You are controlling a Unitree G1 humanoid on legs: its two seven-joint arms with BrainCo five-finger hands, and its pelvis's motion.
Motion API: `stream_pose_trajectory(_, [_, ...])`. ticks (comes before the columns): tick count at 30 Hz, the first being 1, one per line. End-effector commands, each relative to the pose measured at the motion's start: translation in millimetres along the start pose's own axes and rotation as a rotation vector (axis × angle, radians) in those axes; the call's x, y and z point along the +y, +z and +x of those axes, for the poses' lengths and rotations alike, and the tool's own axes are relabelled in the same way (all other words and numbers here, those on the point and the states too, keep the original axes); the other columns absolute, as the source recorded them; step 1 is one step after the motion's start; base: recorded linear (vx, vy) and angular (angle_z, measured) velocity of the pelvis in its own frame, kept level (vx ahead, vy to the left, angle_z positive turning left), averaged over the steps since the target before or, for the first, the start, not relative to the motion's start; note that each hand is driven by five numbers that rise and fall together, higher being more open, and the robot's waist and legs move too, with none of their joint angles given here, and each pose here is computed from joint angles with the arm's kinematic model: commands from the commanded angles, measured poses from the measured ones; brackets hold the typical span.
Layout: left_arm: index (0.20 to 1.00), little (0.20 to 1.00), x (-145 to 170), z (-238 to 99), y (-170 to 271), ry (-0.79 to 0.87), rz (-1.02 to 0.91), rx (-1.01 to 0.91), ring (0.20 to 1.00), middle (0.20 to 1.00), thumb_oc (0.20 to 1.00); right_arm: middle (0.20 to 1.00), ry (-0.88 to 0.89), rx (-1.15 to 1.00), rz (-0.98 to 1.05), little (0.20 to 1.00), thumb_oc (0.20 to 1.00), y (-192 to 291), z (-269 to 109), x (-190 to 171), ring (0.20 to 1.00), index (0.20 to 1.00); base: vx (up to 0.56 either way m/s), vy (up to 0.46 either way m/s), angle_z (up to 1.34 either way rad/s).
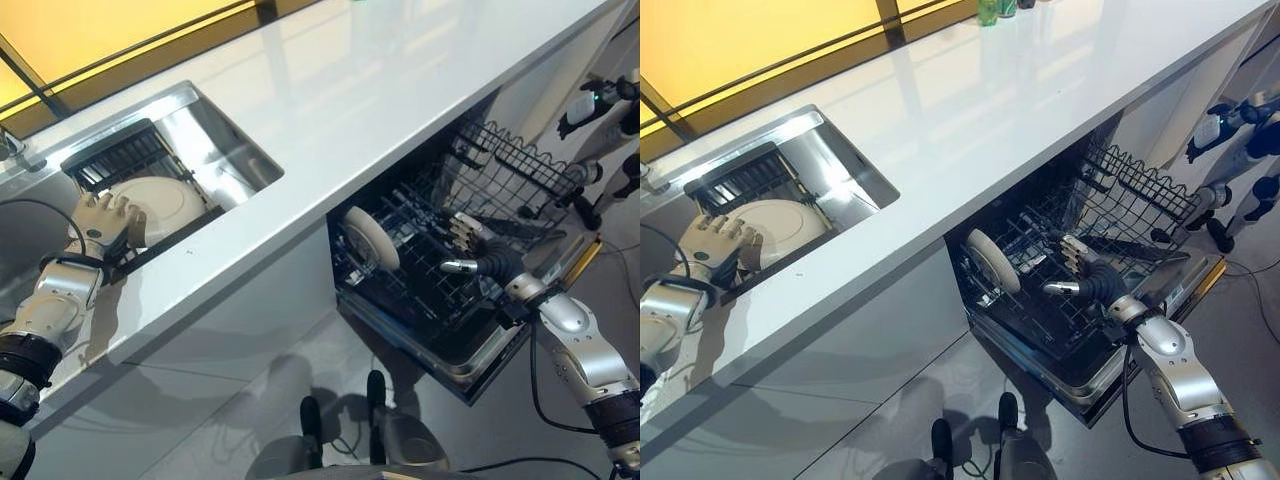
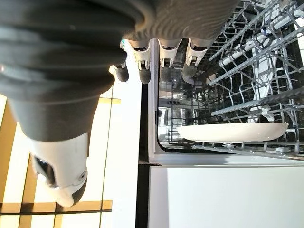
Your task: Pick up plates and place into dishwasher.
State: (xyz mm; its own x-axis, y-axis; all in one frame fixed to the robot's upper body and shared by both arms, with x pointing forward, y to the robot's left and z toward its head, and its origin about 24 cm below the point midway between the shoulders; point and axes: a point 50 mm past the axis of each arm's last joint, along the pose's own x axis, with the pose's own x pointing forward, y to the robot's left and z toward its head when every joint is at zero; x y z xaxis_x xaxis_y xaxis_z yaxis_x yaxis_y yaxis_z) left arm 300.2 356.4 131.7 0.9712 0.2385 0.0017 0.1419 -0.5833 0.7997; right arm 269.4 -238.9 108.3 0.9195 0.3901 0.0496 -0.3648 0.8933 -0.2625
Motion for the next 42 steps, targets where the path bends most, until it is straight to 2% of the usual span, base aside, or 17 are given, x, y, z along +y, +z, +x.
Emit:
stream_pose_trajectory(1, [1.000,1.000,24.2,13.0,-27.5,0.078,-0.031,0.138,1.000,1.000,1.000,1.000,0.019,-0.206,-0.060,1.000,1.000,44.2,16.2,-7.0,1.000,1.000,-0.02,0.032,-0.01])
stream_pose_trajectory(9, [1.000,1.000,29.5,22.5,-25.4,0.105,-0.089,0.158,1.000,1.000,1.000,1.000,0.029,-0.222,-0.081,1.000,1.000,51.3,25.7,-6.8,1.000,1.000,-0.03,0.023,-0.01])
stream_pose_trajectory(25, [1.000,1.000,49.7,30.9,-30.3,0.350,-0.121,0.224,1.000,1.000,1.000,1.000,0.033,-0.259,-0.132,1.000,1.000,64.2,36.4,-8.8,1.000,1.000,-0.03,0.021,0.00])
stream_pose_trajectory(32, [1.000,1.000,47.2,32.7,-27.4,0.330,-0.132,0.245,1.000,1.000,1.000,1.000,0.042,-0.288,-0.145,1.000,1.000,68.8,39.5,-5.6,1.000,1.000,-0.01,0.000,0.00])
stream_pose_trajectory(33, [0.790,0.790,46.8,33.4,-27.8,0.316,-0.154,0.248,0.790,0.790,0.790,1.000,0.037,-0.291,-0.146,1.000,1.000,69.4,40.2,-5.4,1.000,1.000,0.00,0.000,0.00])
stream_pose_trajectory(34, [0.200,0.200,47.8,34.1,-27.5,0.314,-0.168,0.247,0.200,0.200,0.200,1.000,0.034,-0.293,-0.148,1.000,1.000,70.5,40.9,-5.3,1.000,1.000,0.00,0.000,0.00])
stream_pose_trajectory(42, [0.200,0.200,49.4,34.7,-33.0,0.299,-0.234,0.245,0.200,0.200,0.200,1.000,0.029,-0.314,-0.151,1.000,1.000,75.3,38.3,-8.9,1.000,1.000,0.00,0.000,0.00])
